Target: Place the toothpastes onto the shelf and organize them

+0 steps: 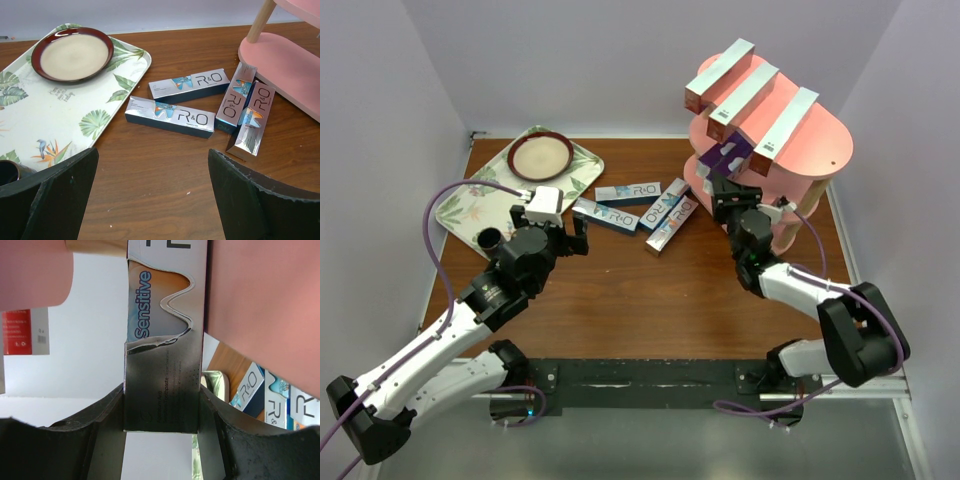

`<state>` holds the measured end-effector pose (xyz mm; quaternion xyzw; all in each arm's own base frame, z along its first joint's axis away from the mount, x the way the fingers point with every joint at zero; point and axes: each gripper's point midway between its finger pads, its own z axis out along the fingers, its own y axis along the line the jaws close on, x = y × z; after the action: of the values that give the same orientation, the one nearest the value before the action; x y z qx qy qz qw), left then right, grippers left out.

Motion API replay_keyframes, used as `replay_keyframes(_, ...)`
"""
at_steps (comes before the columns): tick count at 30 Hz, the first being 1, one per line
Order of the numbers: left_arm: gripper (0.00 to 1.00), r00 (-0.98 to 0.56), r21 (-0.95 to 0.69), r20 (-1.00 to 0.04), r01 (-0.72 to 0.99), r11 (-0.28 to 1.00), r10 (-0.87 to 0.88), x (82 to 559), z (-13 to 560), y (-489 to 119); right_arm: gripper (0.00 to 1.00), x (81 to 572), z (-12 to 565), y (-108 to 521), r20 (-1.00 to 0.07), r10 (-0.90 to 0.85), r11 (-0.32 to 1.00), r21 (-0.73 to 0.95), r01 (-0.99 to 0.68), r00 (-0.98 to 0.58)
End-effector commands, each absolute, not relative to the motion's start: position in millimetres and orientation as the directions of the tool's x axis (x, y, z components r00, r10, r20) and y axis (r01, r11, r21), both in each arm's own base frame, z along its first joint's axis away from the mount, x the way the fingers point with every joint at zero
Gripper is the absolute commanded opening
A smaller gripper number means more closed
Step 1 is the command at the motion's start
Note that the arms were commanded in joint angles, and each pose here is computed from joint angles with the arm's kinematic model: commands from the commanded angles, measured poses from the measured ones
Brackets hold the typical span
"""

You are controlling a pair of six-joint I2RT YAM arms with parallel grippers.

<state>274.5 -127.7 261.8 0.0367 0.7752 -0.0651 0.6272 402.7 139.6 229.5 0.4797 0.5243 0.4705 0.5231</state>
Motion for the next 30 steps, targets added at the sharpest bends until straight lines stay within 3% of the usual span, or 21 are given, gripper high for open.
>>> replay_keyframes(1,0.96,-0.177,-0.083,-0.982,0.129,0.988,-0.06,277.4,270.9,-127.2,0.27,417.8,257.0,146.7,-0.077,0.997,0.075,0.994,-0.076,-0.021)
replay_keyframes(9,0.96,-0.173,-0.086,-0.983,0.128,0.988,-0.063,276.9,272.2,-126.4,0.29,429.2,256.9,146.4,-0.058,0.998,0.056,0.992,-0.111,-0.019)
replay_keyframes(16,0.96,-0.173,-0.086,-0.983,0.128,0.988,-0.063,276.7,272.3,-126.2,0.33,428.2,255.4,126.3,-0.054,0.996,0.062,0.992,-0.112,0.07)
replay_keyframes(30,0.96,-0.179,-0.085,-0.982,0.135,0.987,-0.06,277.1,270.5,-128.2,0.44,421.5,261.1,107.3,-0.031,0.988,0.045,0.995,-0.092,0.152)
